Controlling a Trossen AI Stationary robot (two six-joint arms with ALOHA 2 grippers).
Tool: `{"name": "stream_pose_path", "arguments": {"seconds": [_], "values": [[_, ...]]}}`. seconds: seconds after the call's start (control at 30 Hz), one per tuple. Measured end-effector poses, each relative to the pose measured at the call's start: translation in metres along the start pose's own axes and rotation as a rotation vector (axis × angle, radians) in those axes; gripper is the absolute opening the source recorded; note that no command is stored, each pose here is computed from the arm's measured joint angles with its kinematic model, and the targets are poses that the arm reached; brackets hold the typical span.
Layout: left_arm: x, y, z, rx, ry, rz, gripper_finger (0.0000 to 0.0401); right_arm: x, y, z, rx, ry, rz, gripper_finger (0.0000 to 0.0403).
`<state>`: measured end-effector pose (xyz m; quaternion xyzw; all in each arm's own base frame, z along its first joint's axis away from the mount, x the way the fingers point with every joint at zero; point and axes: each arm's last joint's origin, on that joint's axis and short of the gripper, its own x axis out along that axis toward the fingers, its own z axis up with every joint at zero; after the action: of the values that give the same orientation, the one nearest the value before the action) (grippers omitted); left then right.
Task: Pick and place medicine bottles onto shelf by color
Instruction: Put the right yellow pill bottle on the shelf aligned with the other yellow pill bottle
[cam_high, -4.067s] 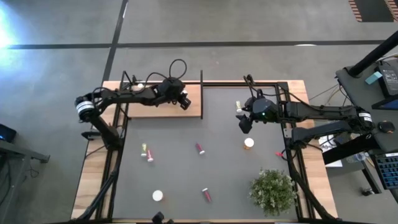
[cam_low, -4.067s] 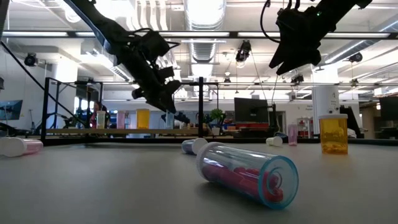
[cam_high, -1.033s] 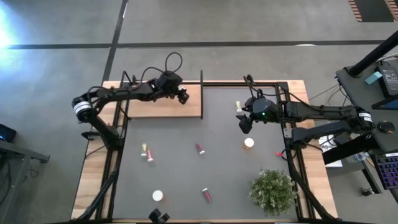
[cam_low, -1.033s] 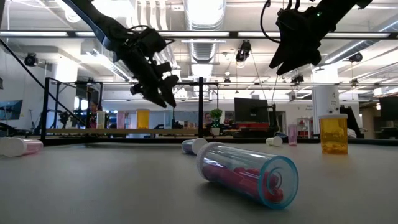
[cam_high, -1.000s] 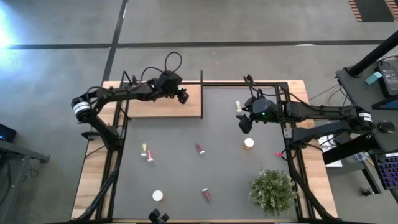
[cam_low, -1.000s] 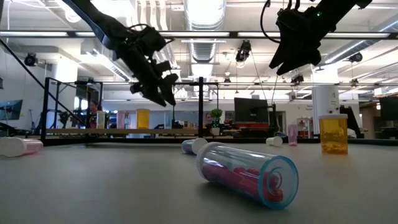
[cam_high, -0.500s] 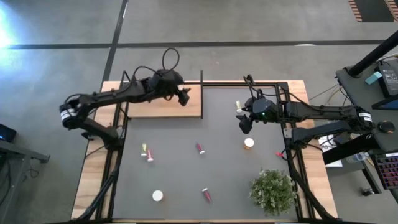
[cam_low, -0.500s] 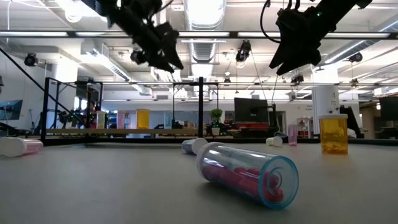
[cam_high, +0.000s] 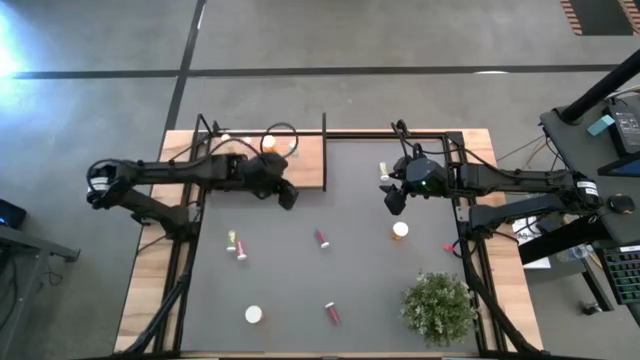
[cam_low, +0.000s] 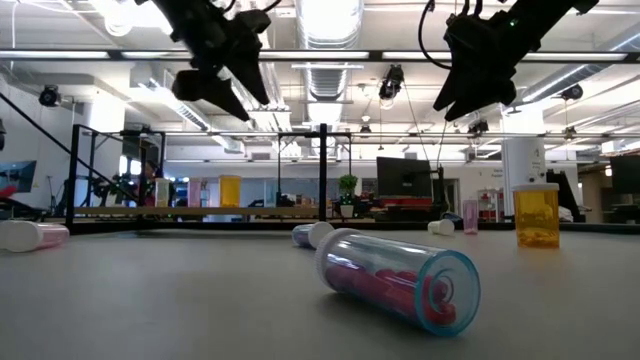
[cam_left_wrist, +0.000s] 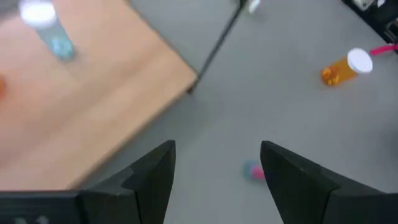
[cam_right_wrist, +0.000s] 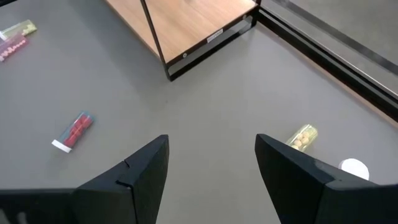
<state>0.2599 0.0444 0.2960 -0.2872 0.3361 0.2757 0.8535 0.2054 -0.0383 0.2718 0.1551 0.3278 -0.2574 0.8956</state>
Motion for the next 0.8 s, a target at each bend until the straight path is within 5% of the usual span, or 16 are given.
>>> {"name": "stream_pose_path", "arguments": {"seconds": [0.2,0.4,0.67,0.8], "values": [[-0.001,-0.01,-0.011,-0.085,0.026,-0.03,0.0219,0.004,-0.001,0.0,0.04,-0.006,-0.051,0.0228],[-0.003,-0.013,-0.009,-0.17,0.018,-0.041,0.0219,0.023,-0.019,-0.005,0.399,0.132,-0.119,0.0228],[-0.011,-0.026,-0.005,-0.172,0.011,-0.14,0.0219,0.056,-0.033,-0.008,0.454,0.27,-0.131,0.0228],[-0.014,-0.039,-0.009,-0.158,-0.013,-0.216,0.0219,0.063,-0.035,-0.007,0.384,0.308,-0.137,0.0228]]}}
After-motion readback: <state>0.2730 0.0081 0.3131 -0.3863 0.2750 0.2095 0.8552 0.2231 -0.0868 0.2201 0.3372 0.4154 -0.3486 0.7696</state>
